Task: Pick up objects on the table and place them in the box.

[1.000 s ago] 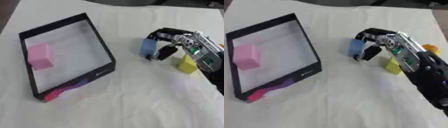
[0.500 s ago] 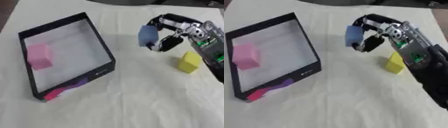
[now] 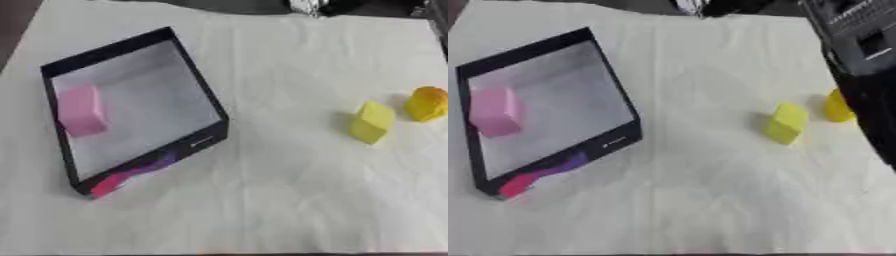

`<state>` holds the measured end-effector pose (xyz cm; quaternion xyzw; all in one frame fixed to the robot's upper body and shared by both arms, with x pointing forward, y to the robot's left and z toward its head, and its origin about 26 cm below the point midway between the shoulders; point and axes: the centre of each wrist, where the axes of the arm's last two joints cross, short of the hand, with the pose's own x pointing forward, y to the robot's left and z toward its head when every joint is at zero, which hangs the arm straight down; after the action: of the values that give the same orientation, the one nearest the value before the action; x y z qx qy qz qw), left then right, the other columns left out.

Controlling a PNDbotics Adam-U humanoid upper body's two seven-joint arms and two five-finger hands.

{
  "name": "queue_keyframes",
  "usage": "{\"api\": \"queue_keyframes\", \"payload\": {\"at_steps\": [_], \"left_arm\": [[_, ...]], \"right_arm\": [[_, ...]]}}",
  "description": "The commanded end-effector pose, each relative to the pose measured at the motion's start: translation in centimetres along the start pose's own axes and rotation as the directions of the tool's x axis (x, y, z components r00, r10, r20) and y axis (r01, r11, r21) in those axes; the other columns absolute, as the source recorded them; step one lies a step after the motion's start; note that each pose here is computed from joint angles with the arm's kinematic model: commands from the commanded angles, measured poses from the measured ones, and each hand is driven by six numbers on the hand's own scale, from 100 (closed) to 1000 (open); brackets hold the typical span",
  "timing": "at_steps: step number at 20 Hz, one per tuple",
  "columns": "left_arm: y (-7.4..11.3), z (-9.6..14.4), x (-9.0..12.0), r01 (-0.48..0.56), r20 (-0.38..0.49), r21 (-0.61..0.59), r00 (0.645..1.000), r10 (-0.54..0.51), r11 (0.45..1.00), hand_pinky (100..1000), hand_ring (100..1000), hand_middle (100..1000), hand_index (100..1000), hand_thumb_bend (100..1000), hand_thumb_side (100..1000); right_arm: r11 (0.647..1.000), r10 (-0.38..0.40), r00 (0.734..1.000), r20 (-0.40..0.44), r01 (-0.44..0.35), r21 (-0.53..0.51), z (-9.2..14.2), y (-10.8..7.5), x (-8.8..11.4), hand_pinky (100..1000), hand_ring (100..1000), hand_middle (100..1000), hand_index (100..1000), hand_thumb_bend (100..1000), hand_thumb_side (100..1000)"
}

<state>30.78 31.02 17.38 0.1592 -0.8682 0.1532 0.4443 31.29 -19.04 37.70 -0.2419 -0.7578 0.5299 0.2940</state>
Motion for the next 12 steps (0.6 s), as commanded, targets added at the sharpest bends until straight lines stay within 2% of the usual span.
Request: {"api": "queue_keyframes", "payload": {"at_steps": [1,3,4,5,7,9,12], "left_arm": [[0.9,-1.4,2.0,0.025,0.098,0.025,0.995,-0.028,0.999,696,671,757,813,340,513],[1.1,-2.0,2.7,0.027,0.138,0.048,0.99,-0.034,0.998,698,672,756,812,344,502],[1.3,-2.2,3.1,0.03,0.156,0.055,0.987,-0.038,0.998,699,674,756,811,345,494],[1.3,-2.5,3.6,0.029,0.176,0.057,0.984,-0.039,0.998,700,675,756,811,347,488],[1.4,-2.8,4.4,0.027,0.205,0.056,0.978,-0.038,0.998,702,676,756,812,347,484],[1.3,-3.0,5.0,0.024,0.223,0.049,0.974,-0.035,0.998,703,678,757,812,347,480],[1.0,-3.3,5.8,0.018,0.248,0.026,0.968,-0.023,1.0,704,679,758,813,347,474]], "right_arm": [[1.0,0.022,0.995,0.092,-0.024,0.018,-1.1,-0.5,2.6,793,635,522,638,234,100],[0.997,0.03,0.992,0.122,-0.039,0.067,-2.9,0.2,3.8,791,633,503,637,230,100],[0.995,0.029,0.992,0.125,-0.041,0.095,-3.8,0.8,4.3,791,635,504,639,267,100],[0.99,0.021,0.993,0.119,-0.037,0.135,-4.6,1.7,4.5,791,635,508,641,222,100],[0.977,0.001,0.995,0.096,-0.021,0.213,-6.3,3.7,4.5,790,636,508,641,225,100],[0.956,0.024,0.999,0.049,-0.037,0.29,-8.7,6.2,3.4,789,636,509,642,223,100],[0.933,0.071,0.997,0.007,-0.069,0.354,-10.8,9.7,1.6,789,637,512,644,224,100]]}}
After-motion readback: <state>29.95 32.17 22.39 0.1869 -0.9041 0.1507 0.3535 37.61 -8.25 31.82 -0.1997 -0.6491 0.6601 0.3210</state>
